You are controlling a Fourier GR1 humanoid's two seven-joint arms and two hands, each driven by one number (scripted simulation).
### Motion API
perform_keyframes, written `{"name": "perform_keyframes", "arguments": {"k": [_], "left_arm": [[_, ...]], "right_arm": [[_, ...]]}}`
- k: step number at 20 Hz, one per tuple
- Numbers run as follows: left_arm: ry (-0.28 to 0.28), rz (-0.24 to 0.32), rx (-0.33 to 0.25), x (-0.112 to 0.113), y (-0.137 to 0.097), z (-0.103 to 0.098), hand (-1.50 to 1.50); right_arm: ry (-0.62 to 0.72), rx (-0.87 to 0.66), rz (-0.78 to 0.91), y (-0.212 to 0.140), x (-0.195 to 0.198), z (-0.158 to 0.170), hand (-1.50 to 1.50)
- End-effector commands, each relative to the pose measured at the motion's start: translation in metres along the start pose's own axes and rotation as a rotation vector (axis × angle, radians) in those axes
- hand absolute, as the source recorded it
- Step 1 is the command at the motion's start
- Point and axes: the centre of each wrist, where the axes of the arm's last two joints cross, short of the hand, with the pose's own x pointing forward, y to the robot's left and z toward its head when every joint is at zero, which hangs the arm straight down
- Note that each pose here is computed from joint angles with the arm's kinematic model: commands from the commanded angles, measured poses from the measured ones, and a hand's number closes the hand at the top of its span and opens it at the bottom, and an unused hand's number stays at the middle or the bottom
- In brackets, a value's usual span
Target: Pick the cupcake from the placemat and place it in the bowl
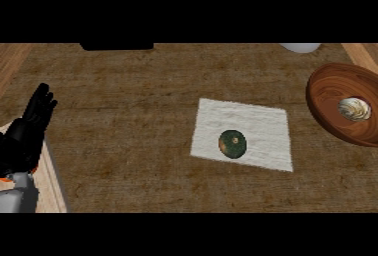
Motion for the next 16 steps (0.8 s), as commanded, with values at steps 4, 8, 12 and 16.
{"name": "perform_keyframes", "arguments": {"k": [4, 8, 12, 16], "left_arm": [[0.004, 0.017, -0.006, 0.001, -0.014, 0.004, 0.0], [-0.001, 0.02, 0.008, -0.009, -0.011, 0.009, 0.0], [-0.012, -0.008, -0.004, 0.009, -0.01, -0.011, 0.0], [-0.02, -0.001, -0.005, 0.0, 0.008, -0.007, 0.0]], "right_arm": [[0.025, 0.004, -0.081, -0.103, -0.05, 0.022, -1.5], [0.01, 0.015, -0.153, -0.141, -0.05, 0.053, -1.5], [-0.031, 0.078, -0.176, -0.179, -0.063, 0.077, -1.5], [-0.06, 0.08, -0.257, -0.189, -0.058, 0.087, -1.5]]}}
